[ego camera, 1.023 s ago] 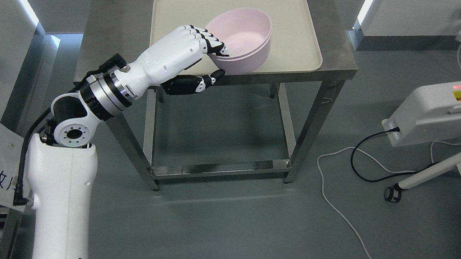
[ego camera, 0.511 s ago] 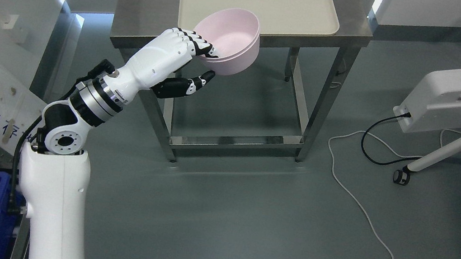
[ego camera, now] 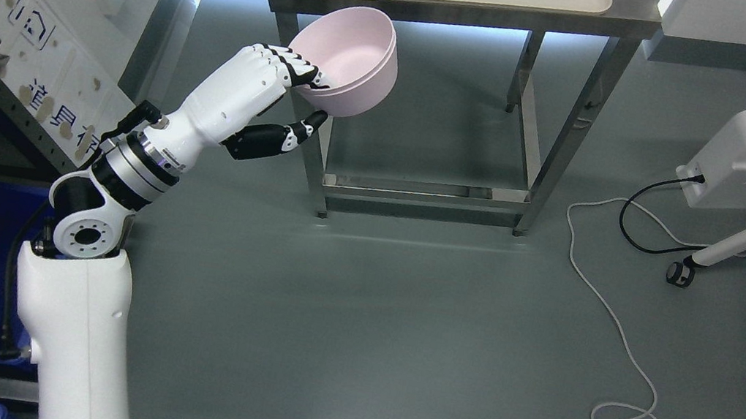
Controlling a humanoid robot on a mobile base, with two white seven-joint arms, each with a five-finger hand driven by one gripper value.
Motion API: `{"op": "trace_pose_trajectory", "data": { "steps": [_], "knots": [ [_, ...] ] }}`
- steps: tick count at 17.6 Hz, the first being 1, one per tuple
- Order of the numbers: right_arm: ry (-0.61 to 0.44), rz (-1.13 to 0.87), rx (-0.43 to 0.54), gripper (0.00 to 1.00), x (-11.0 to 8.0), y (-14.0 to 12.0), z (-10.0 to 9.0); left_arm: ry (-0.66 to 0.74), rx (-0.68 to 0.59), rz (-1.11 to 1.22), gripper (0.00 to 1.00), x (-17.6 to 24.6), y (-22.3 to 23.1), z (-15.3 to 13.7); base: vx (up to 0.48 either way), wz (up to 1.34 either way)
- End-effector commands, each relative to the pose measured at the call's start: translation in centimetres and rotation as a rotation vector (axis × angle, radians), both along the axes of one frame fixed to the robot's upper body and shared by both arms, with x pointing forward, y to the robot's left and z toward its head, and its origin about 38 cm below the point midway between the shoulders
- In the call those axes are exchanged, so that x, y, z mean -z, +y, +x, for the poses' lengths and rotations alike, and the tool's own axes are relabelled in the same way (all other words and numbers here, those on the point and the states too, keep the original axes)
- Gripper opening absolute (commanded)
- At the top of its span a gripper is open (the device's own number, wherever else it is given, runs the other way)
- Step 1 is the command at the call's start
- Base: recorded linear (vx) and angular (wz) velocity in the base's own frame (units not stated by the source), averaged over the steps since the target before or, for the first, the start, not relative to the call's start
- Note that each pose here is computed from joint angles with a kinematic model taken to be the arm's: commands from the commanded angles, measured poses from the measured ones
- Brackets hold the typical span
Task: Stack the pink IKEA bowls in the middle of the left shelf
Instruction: 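Lift the stacked bowls off the tray with the left hand, then carry the stacked bowls toward the shelf of blue bins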
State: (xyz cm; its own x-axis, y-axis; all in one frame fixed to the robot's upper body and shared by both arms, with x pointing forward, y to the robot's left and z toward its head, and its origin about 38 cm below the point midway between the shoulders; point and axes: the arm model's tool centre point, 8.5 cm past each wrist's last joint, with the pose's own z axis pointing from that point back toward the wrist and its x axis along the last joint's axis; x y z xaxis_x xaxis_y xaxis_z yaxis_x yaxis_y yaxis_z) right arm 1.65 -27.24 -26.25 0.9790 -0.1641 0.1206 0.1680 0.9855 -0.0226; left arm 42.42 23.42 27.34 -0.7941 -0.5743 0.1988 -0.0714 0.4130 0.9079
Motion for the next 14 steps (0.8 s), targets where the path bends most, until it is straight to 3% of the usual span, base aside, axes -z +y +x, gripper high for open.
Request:
{"op": "trace_pose_trajectory", "data": {
  "steps": [1, 14],
  "knots": [
    [0.000, -0.017, -0.001, 1.00, -0.11, -1.12, 0.00, -0.011, -0.036, 0.001, 0.03, -0.24, 1.55, -0.37, -0.203, 0.20],
    [0.000, -0.016, -0.002, 1.00, -0.11, -1.11, 0.00, -0.015, -0.062, -0.012, 0.02, -0.23, 2.51, -0.62, -0.213, 0.10]
  ]
}}
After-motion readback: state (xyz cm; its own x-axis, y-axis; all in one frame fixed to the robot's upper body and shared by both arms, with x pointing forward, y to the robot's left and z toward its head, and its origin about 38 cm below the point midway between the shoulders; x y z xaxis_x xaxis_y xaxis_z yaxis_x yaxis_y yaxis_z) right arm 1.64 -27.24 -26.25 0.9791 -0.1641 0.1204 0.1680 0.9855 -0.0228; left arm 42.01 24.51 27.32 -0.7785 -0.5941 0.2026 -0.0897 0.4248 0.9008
